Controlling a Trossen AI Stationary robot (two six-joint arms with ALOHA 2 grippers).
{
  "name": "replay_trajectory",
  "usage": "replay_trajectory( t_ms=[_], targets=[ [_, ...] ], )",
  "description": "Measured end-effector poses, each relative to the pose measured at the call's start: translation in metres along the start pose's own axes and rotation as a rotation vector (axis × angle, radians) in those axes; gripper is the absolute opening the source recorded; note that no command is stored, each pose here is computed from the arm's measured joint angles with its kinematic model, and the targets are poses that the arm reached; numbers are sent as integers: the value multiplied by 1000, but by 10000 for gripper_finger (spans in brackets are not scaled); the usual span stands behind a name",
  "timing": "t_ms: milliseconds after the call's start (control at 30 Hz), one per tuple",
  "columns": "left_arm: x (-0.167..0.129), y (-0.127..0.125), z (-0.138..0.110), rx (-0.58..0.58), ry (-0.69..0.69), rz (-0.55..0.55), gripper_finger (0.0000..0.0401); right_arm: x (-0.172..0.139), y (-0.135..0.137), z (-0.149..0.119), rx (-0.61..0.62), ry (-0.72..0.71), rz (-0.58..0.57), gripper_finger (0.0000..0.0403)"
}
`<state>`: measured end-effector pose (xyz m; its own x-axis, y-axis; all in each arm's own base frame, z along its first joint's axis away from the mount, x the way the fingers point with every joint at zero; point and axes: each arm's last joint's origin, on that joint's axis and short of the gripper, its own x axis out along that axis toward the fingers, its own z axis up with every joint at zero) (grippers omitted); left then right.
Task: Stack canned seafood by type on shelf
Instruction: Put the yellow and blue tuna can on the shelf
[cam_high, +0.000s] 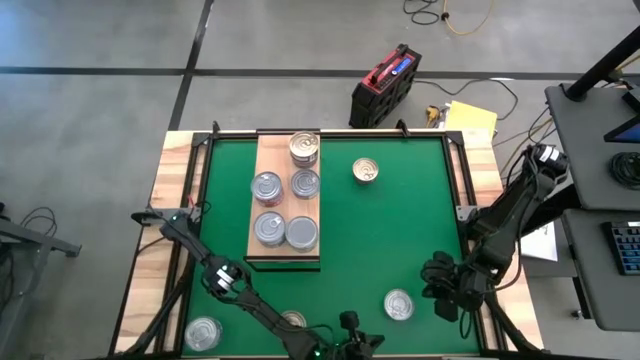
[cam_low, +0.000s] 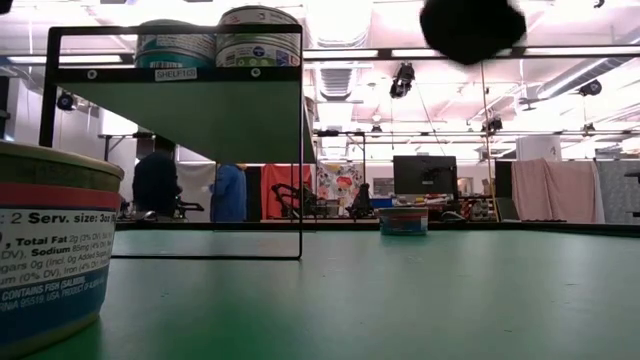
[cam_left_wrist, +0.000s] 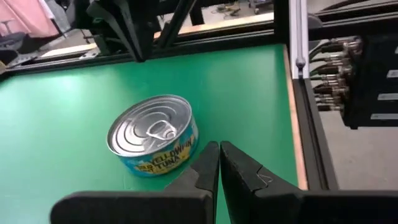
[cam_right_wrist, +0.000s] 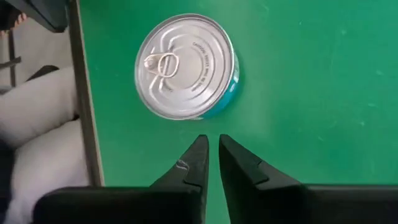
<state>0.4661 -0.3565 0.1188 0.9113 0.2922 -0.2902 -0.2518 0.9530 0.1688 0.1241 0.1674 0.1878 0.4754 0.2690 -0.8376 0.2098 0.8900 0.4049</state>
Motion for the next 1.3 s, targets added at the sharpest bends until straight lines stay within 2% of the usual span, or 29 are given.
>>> replay_trajectory(
  t_ms=[133,267,467,667,967,1167,1300],
  targets=[
    [8,-6,-19,-12,-12,4,0,6,-3,-1,-6,-37,-39,65],
    [9,-8,-17,-42,-39,11,0,9,0,0,1,-52,-19,115],
    [11,-7,-20,-12,-35,17,0,15,-1,4,-10,-86,-43,194],
    [10,-6,-19,-9,-40,36,0,18,-2,5,-20,-86,-55,247],
    [12,-5,-18,-18,-47,42,0,19,-1,5,-29,-87,-52,289],
    [16,-2,-14,-42,-61,47,0,19,-1,5,-28,-88,-49,303],
    [16,1,-3,-15,-93,49,0,19,-1,6,-27,-89,-48,303]
  ],
)
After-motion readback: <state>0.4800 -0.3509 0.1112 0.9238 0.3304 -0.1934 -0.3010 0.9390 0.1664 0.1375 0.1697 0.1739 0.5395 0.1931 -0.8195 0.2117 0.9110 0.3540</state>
